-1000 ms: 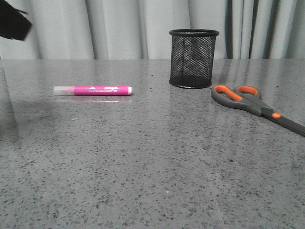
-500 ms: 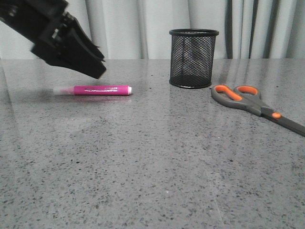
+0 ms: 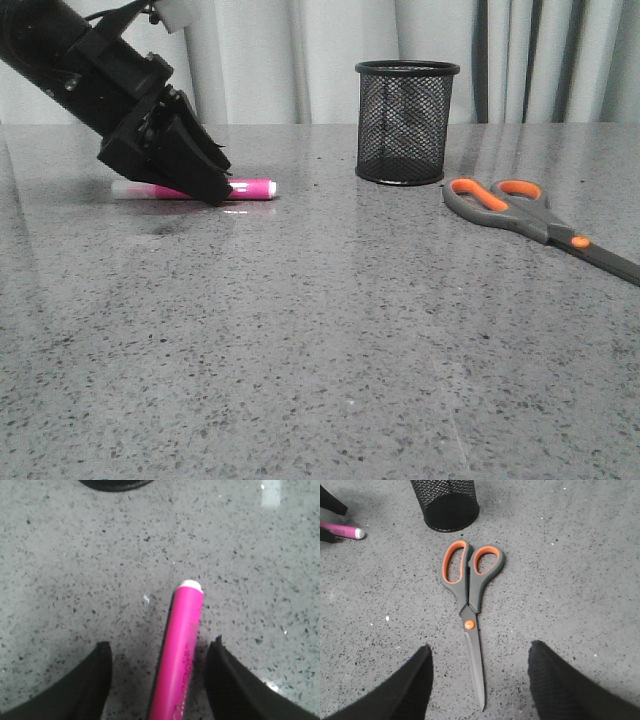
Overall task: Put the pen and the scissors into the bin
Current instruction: 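Close the left gripper on the pink highlighter and lift it, then carry the highlighter over the mesh cup with the left gripper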
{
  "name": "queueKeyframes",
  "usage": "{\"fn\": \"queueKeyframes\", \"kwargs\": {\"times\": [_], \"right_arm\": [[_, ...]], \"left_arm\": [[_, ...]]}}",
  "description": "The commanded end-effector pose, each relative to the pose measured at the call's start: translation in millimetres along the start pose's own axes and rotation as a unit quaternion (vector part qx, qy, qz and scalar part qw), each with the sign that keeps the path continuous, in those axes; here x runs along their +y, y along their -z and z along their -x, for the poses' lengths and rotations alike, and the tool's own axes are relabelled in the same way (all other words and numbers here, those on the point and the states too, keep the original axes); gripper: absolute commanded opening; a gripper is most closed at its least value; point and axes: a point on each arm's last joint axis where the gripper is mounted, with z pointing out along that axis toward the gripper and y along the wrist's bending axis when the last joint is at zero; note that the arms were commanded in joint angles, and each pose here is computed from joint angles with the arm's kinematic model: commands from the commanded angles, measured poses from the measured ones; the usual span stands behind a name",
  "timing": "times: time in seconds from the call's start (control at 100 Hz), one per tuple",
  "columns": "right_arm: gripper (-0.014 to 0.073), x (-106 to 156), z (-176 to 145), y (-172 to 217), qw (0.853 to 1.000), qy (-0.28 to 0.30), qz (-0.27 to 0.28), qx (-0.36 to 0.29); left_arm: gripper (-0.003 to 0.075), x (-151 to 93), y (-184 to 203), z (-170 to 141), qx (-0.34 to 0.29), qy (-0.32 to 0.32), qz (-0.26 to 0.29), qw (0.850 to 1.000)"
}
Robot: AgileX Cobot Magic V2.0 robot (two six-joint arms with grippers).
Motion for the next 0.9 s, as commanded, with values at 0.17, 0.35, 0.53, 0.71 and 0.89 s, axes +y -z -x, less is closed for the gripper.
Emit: {"fn": "queueKeyframes", "kwargs": {"times": [0.17, 0.35, 0.53, 0.71, 0.89], "right_arm": [[0.0381, -0.1, 14.4, 4.3, 0.999, 0.004, -0.006, -0.038], [0.0381, -0.1, 14.4, 4.3, 0.999, 0.004, -0.006, -0.038], [0.0381, 0.0, 14.2, 4.3, 0.999, 0.004, -0.005, -0.037], [0.0381, 0.0, 14.0, 4.3, 0.999, 0.004, -0.005, -0.036], [0.0381, 0.1, 13.8, 4.3, 0.999, 0.004, -0.004, -0.036]], "left_arm": [[0.0307, -0.1, 15.5, 17.0, -0.003, -0.022, 0.016, 1.0], [0.0075, -2.0, 15.5, 12.3, 0.022, 0.02, 0.006, 1.0], [-0.0019, -6.0, 21.2, 19.5, 0.018, 0.034, -0.031, 0.999], [-0.0019, -7.8, 46.0, 58.7, -0.018, 0.029, -0.051, 0.998], [-0.0019, -22.9, 79.0, 125.8, -0.128, -0.015, -0.023, 0.991]]}}
